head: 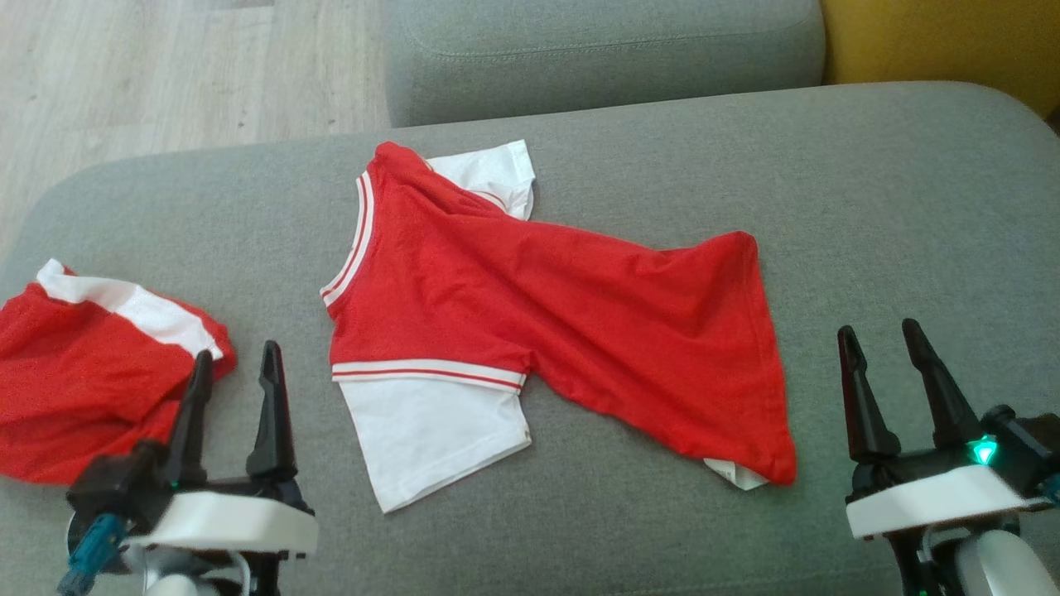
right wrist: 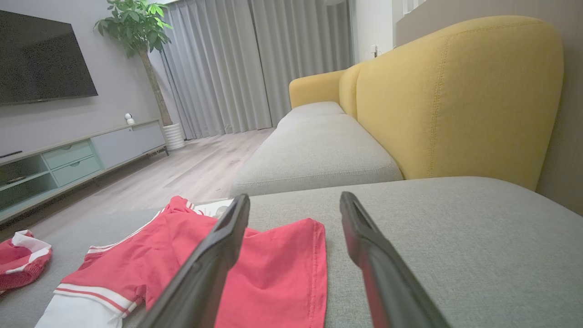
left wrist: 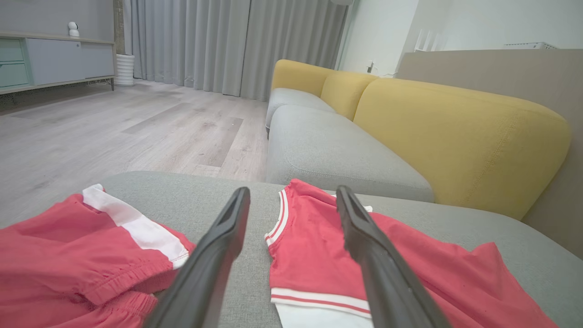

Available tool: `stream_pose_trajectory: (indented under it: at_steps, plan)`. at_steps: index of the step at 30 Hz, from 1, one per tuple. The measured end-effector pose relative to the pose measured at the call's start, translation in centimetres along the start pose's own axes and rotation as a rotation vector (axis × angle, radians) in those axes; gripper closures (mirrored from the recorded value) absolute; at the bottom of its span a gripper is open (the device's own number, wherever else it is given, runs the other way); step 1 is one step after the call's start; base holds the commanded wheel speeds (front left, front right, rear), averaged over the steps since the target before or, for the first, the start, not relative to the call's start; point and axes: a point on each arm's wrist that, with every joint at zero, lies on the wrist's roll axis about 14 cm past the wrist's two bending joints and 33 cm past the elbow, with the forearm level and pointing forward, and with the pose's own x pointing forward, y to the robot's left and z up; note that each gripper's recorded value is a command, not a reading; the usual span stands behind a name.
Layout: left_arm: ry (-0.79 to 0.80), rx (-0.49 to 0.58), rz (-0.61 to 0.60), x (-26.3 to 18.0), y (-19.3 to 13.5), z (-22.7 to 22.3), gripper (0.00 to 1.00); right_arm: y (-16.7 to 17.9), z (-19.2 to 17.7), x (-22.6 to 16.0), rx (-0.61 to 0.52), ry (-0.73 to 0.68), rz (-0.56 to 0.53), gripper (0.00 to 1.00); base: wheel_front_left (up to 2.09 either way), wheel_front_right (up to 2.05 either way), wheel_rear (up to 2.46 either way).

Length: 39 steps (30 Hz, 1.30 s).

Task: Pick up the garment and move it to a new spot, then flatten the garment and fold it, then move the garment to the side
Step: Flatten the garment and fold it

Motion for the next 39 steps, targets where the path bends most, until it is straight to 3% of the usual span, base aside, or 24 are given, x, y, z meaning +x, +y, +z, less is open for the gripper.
stream_pose_trajectory:
  at_steps: [13,15,20,27,31,39]
  plan:
    - [0.079,0.018,-0.008,-0.9,0.0,-2.4,0.0,-0.2,-0.4,-0.2,-0.023,0.039,-0.007,0.0,0.0,0.0,0.0]
    - [0.191,0.004,-0.019,-1.4,-0.3,-4.5,0.0,-0.5,-1.5,-0.3,-0.021,0.11,-0.016,0.0,0.0,0.0,0.0]
    - [0.56,-0.024,-0.06,-4.1,-1.7,-10.5,0.0,-1.0,-7.3,-2.1,0.027,0.46,-0.032,0.0,0.0,0.0,0.0]
    - [0.748,-0.068,-0.045,-5.3,-2.2,-13.5,0.0,-1.3,-12.4,-4.6,0.17,0.771,-0.095,0.0,0.0,0.0,0.0]
    - [0.769,-0.084,-0.035,-4.2,-2.6,-14.2,0.0,0.4,-13.9,-4.8,0.25,0.849,-0.077,0.0,0.0,0.0,0.0]
    - [0.876,-0.112,-0.03,-5.0,-2.8,-16.6,0.0,1.0,-14.9,-4.8,0.287,0.9,-0.078,0.0,0.0,0.0,0.0]
